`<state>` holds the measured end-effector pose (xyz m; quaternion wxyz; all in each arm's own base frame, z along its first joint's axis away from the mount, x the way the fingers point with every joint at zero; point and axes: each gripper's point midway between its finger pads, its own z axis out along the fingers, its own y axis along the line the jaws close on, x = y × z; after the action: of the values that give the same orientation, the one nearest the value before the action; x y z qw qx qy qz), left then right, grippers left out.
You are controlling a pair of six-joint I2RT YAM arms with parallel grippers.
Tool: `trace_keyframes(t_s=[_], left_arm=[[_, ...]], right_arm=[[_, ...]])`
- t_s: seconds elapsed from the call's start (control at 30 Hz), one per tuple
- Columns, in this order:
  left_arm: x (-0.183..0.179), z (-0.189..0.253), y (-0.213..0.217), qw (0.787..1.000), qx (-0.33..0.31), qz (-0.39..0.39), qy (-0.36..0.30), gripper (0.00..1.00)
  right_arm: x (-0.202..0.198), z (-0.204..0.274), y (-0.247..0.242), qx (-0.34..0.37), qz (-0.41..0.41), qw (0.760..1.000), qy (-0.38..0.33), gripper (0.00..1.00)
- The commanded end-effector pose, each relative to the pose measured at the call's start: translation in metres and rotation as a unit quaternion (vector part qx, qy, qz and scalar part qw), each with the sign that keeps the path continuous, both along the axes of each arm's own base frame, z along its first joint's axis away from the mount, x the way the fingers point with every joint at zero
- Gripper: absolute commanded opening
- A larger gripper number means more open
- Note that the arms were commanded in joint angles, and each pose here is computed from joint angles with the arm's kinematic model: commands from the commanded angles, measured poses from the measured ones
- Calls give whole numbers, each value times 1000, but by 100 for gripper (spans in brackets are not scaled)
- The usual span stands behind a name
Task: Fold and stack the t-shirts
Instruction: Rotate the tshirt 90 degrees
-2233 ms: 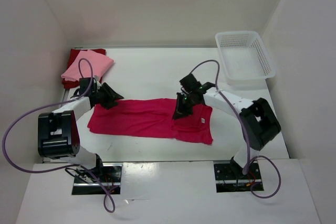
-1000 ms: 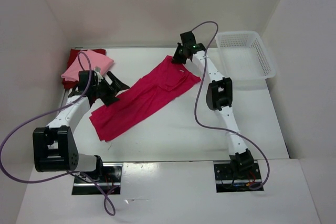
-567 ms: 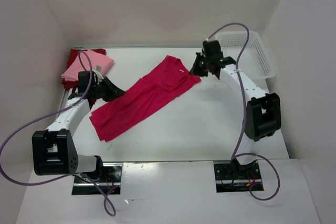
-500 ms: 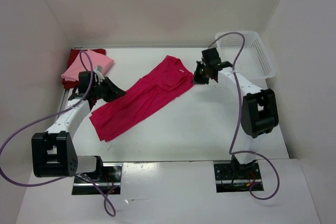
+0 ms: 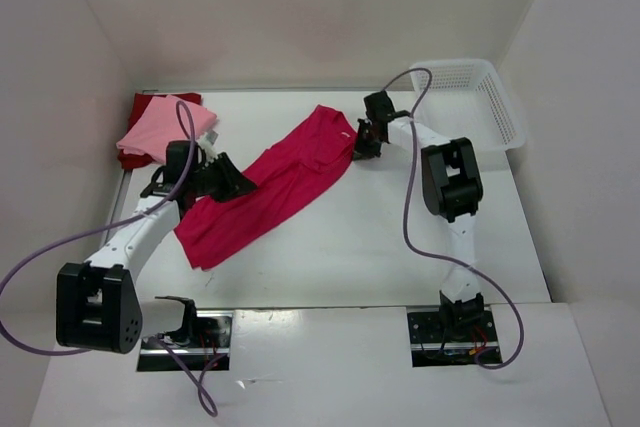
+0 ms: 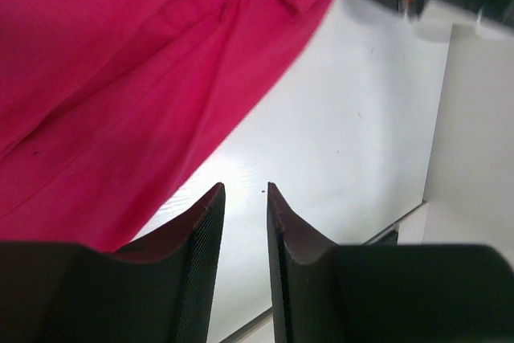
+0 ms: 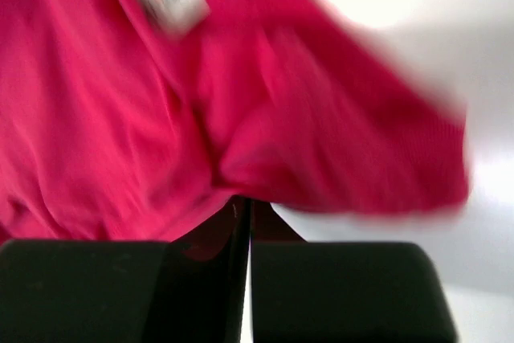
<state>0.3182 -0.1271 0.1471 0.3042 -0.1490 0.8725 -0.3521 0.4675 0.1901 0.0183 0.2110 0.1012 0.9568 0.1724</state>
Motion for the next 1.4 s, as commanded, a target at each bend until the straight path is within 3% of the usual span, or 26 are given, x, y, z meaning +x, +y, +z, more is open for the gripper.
trace_keyframes(t_s=[0.0,0.1,0.17,0.2,0.23,0.27,0.33,0.37,0.43,0.47,0.57,0.6,0.67,0.8,0.93,1.0,1.1,1.2,1.23,1.37], left_arm=[[-11,5,-20,999,-5,-40,-10,35],[-22,-4,-39,998,-3,-67,9,37],[-25,-14,-54,996,5,-84,31,38],[-28,-18,-61,995,4,-92,41,38],[-32,-23,-67,994,6,-101,49,38],[-34,-26,-74,993,5,-109,53,39],[-38,-31,-83,991,7,-119,63,39],[-34,-33,-81,992,14,-106,64,39],[-24,-25,-67,996,18,-74,49,39],[-19,-16,-58,998,17,-57,33,40],[0,-5,-16,1000,13,9,21,42],[3,-7,-5,999,13,26,26,44],[11,-7,23,997,9,67,32,46],[21,-3,51,994,2,101,31,50],[23,-9,58,993,5,108,39,51],[23,-9,58,993,5,108,39,51],[20,-9,58,994,8,105,36,51],[18,-12,58,995,18,96,34,51],[18,-12,59,995,24,91,30,51],[10,-22,49,996,32,68,44,51]], right_arm=[[61,3,16,0,1,999,-46,4],[102,34,29,15,-4,996,-85,12],[108,64,31,18,-4,996,-92,24],[108,76,31,21,-4,995,-102,30],[103,90,35,16,2,994,-111,43],[91,79,28,5,-2,995,-96,49],[74,130,39,31,8,988,-149,55],[41,97,40,39,13,994,-102,57],[4,117,60,69,32,991,-110,55],[-26,87,67,81,36,994,-70,46],[-106,68,130,149,99,984,-8,21],[-125,70,150,164,120,979,0,21],[-166,64,198,190,172,967,17,25],[-202,39,251,211,205,954,62,58],[-206,16,279,207,206,953,82,61],[-199,-3,280,188,194,959,87,53],[-198,-23,271,161,178,966,94,17],[-185,-9,240,151,157,973,79,0],[-183,-21,227,137,149,976,84,0],[-184,9,139,96,111,987,62,0]])
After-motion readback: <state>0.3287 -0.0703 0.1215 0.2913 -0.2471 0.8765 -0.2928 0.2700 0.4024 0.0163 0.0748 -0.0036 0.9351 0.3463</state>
